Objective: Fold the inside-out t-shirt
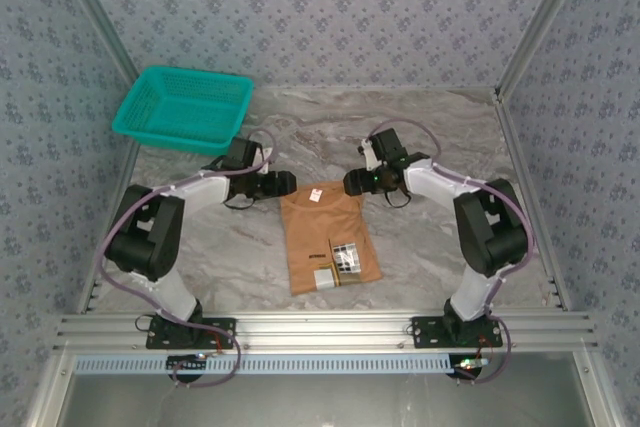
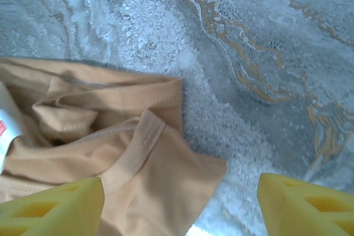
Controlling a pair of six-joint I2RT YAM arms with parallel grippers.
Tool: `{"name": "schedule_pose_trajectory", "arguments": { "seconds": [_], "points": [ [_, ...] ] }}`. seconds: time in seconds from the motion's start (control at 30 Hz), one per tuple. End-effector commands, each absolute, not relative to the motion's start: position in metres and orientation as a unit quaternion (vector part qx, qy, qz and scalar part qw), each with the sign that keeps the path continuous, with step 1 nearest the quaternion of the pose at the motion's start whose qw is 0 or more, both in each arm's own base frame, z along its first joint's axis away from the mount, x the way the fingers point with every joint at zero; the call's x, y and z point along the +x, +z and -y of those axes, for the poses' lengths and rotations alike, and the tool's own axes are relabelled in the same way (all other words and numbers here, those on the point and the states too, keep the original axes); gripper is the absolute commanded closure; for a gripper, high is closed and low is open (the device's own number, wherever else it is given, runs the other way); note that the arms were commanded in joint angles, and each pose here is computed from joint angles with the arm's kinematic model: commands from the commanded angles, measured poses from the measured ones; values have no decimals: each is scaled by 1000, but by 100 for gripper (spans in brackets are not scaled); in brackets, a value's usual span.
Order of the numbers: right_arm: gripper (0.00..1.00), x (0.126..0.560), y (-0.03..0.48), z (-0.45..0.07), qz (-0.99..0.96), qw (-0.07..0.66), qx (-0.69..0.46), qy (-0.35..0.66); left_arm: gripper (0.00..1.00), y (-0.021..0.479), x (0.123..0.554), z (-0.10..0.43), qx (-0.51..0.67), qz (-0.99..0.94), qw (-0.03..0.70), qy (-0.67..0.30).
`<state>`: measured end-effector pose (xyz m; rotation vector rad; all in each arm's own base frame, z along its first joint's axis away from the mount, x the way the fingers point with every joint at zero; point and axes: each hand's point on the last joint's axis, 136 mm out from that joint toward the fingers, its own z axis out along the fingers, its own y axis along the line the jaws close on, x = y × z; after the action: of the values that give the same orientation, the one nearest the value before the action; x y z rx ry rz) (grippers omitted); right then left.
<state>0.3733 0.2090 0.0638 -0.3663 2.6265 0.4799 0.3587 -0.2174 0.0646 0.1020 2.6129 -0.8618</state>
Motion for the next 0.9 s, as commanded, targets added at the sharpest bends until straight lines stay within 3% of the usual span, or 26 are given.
{"name": "schedule_pose_trajectory", "arguments": {
  "seconds": [0.0,0.63,0.87],
  "points": [
    [24,374,51,-219,-952,197,-152,179,30,59,353,226,58,-933,167,-314],
    [39,346,12,-256,-952,139,-170,214,34,23,333,244,75,-940,125,-310],
    [50,342,11,-264,-949,137,-164,233,46,13,329,253,78,-940,114,-312]
  ]
}}
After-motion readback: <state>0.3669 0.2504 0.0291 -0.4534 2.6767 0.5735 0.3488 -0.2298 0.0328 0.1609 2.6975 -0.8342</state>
